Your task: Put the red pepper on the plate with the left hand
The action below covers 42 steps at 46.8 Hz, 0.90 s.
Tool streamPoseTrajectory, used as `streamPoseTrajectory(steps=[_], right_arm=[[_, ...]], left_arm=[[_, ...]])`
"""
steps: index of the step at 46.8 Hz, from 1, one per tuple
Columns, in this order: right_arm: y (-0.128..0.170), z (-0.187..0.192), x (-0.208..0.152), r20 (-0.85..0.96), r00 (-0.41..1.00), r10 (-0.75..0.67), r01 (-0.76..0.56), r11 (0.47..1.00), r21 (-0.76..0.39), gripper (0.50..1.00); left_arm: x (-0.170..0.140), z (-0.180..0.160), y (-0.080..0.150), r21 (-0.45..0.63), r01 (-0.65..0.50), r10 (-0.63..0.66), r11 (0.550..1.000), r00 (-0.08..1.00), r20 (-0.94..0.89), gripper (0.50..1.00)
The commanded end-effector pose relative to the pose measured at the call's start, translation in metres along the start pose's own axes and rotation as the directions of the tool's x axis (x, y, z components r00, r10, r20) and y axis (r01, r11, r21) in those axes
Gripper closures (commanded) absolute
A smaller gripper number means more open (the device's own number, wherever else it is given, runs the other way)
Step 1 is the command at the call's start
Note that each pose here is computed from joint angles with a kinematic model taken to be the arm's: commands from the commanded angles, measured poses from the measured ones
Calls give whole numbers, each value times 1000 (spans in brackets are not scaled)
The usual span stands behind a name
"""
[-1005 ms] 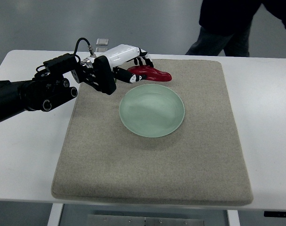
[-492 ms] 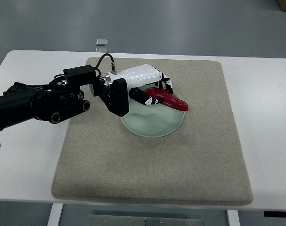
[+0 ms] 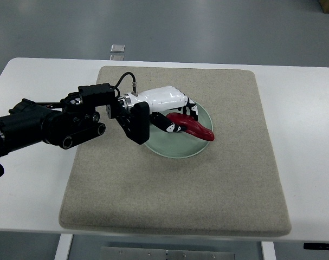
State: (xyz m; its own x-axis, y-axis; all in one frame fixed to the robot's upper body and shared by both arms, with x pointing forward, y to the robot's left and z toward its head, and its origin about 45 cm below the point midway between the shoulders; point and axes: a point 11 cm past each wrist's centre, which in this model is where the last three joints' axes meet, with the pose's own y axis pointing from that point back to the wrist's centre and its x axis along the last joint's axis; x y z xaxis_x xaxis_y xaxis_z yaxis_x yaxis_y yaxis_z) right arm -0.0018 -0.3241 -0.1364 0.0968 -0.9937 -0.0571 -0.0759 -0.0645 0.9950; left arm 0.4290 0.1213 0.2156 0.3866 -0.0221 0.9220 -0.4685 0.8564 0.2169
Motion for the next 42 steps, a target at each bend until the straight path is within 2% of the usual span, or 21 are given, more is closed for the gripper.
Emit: streamPoseTrajectory(steps=[1, 19, 20, 24, 25, 29, 33, 42], right_arm=[[0, 0, 0, 0, 1000, 0, 0, 1000, 0, 568], [0, 0, 0, 0, 1000, 0, 0, 1000, 1, 568], [0, 0, 0, 0, 1000, 0, 0, 1000, 0, 568], [0, 0, 0, 0, 1000, 0, 0, 1000, 0, 568], [0, 0, 0, 0, 1000, 0, 0, 1000, 0, 568], [0, 0, 0, 0, 1000, 0, 0, 1000, 0, 568], [0, 0, 0, 0, 1000, 0, 0, 1000, 0, 568], [0, 0, 0, 0, 1000, 0, 0, 1000, 0, 568]], left_arm=[[-5, -3, 2, 10, 20, -20, 1000, 1000, 9, 1000], [-2, -4, 2, 14, -1, 1, 1000, 1000, 14, 1000], [-1, -4, 2, 15, -7, 6, 1000, 1000, 12, 984], [2, -4, 1, 17, -21, 21, 1000, 1000, 4, 749], [2, -4, 1, 16, -25, 24, 1000, 1000, 3, 710], [5, -4, 1, 17, -48, 48, 999, 999, 12, 615], [6, -4, 2, 17, -56, 56, 998, 998, 16, 559], [12, -4, 1, 17, -84, 83, 996, 996, 6, 542]])
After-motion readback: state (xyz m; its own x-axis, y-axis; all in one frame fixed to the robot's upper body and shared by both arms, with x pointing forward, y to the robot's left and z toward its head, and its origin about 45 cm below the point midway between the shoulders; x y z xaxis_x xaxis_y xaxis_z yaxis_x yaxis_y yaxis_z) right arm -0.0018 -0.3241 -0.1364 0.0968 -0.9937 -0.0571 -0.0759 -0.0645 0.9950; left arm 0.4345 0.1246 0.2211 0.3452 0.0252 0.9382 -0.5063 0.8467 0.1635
